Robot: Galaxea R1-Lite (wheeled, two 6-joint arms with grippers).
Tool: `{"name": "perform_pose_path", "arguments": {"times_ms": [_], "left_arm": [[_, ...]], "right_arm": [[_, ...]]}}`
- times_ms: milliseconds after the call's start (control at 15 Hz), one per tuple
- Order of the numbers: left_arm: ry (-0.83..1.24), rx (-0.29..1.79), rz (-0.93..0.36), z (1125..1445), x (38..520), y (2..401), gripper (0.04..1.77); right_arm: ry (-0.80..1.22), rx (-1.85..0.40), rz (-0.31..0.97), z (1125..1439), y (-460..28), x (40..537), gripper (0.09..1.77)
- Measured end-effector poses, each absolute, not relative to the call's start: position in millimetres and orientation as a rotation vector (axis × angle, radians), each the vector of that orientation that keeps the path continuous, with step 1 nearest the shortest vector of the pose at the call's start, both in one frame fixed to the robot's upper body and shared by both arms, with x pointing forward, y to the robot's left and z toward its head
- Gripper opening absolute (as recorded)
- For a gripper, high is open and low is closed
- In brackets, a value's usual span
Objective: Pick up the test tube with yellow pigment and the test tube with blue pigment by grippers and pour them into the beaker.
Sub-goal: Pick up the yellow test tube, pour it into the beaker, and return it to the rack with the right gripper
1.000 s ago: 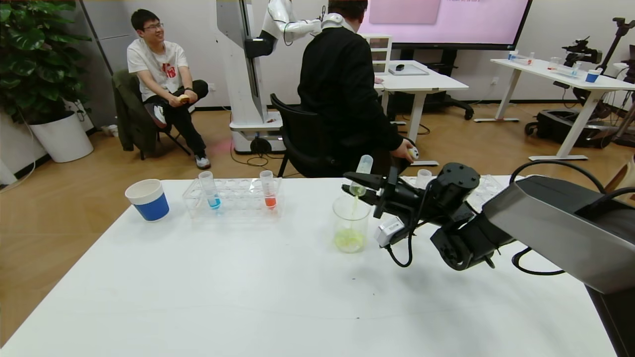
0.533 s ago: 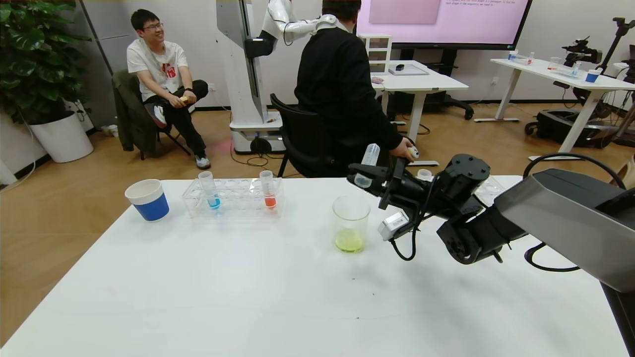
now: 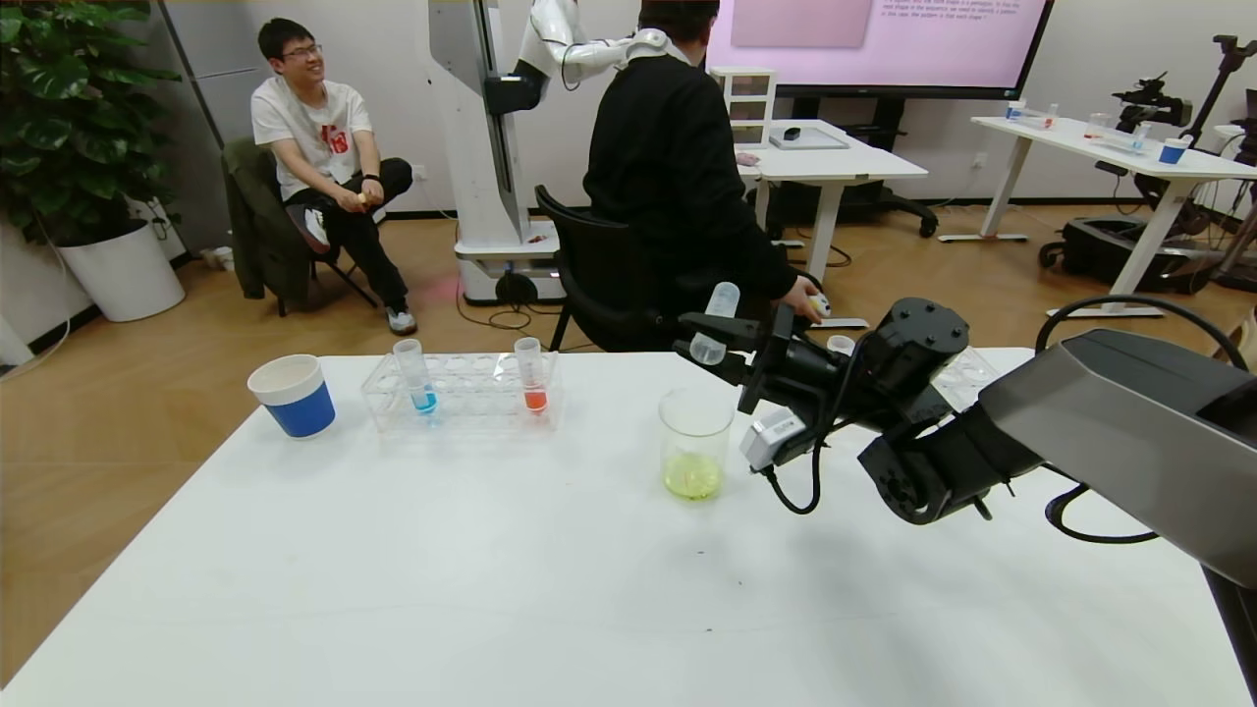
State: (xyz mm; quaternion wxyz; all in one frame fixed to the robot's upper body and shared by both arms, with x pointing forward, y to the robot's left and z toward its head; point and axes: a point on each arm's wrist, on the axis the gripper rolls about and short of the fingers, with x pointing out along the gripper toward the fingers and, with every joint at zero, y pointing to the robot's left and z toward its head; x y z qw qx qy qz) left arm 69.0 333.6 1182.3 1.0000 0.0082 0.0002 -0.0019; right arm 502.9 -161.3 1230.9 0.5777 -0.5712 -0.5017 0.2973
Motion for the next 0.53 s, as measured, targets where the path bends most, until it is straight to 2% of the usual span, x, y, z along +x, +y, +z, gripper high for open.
{"name": "perform_pose_path", "arguments": {"times_ms": [200, 400, 533], "left_arm": [[0.0, 0.017, -0.003, 1182.3, 69.0, 333.6, 1.75], [0.0, 0.017, -0.003, 1182.3, 69.0, 333.6, 1.75], [0.0, 0.017, -0.003, 1182.3, 69.0, 333.6, 1.75]], "right_arm": [[-1.071, -1.12, 0.716, 1256.3, -161.6, 492.4, 0.51], [-0.892, -0.839, 0.615, 1282.0, -168.7, 477.1, 0.51], [-0.756, -0.635, 0.492, 1296.1, -177.2, 465.8, 0.51]]}}
